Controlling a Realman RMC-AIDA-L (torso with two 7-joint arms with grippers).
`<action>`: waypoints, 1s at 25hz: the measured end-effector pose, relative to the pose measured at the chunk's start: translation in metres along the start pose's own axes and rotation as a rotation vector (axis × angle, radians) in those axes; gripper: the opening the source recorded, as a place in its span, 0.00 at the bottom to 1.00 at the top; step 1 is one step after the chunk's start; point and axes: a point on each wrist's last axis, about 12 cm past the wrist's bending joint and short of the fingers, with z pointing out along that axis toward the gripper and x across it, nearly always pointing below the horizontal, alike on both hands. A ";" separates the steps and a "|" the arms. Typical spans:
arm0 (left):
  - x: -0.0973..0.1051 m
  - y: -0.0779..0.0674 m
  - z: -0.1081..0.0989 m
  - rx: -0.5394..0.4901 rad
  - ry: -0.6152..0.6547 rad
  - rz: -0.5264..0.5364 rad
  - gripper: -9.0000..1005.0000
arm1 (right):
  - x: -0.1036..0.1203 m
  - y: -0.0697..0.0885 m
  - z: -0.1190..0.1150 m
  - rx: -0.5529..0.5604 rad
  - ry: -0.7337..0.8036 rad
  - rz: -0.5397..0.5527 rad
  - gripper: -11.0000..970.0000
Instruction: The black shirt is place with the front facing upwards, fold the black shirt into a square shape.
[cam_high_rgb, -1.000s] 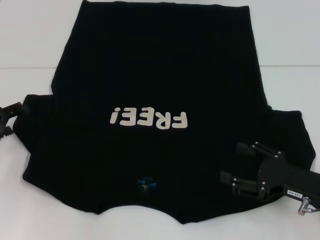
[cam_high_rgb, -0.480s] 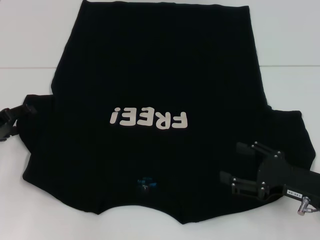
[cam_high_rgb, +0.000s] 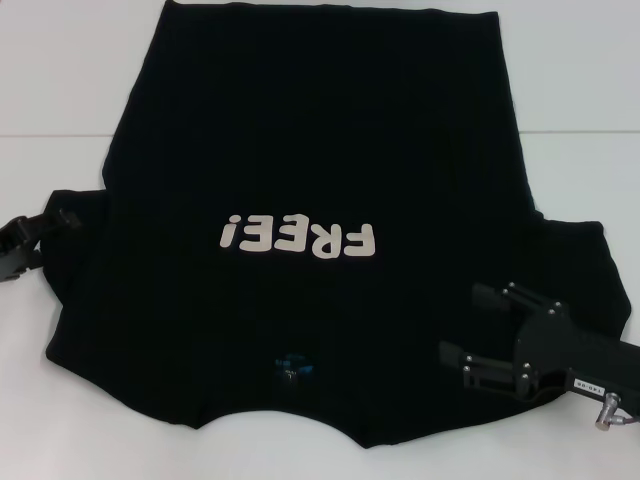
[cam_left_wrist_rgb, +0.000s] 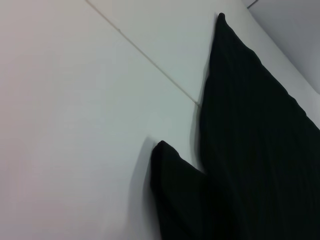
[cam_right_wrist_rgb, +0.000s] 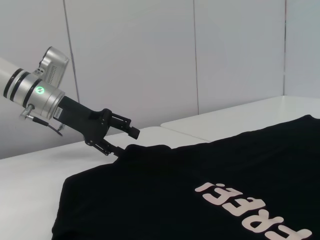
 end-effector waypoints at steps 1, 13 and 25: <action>0.000 0.000 0.000 0.000 0.000 0.000 0.90 | 0.000 0.000 0.000 0.000 0.000 0.000 0.97; -0.002 -0.002 0.002 -0.008 -0.011 0.096 0.73 | -0.001 0.000 0.000 0.000 -0.002 0.000 0.96; -0.004 0.003 -0.002 -0.030 -0.031 0.110 0.74 | -0.001 0.000 0.001 0.000 -0.004 0.001 0.96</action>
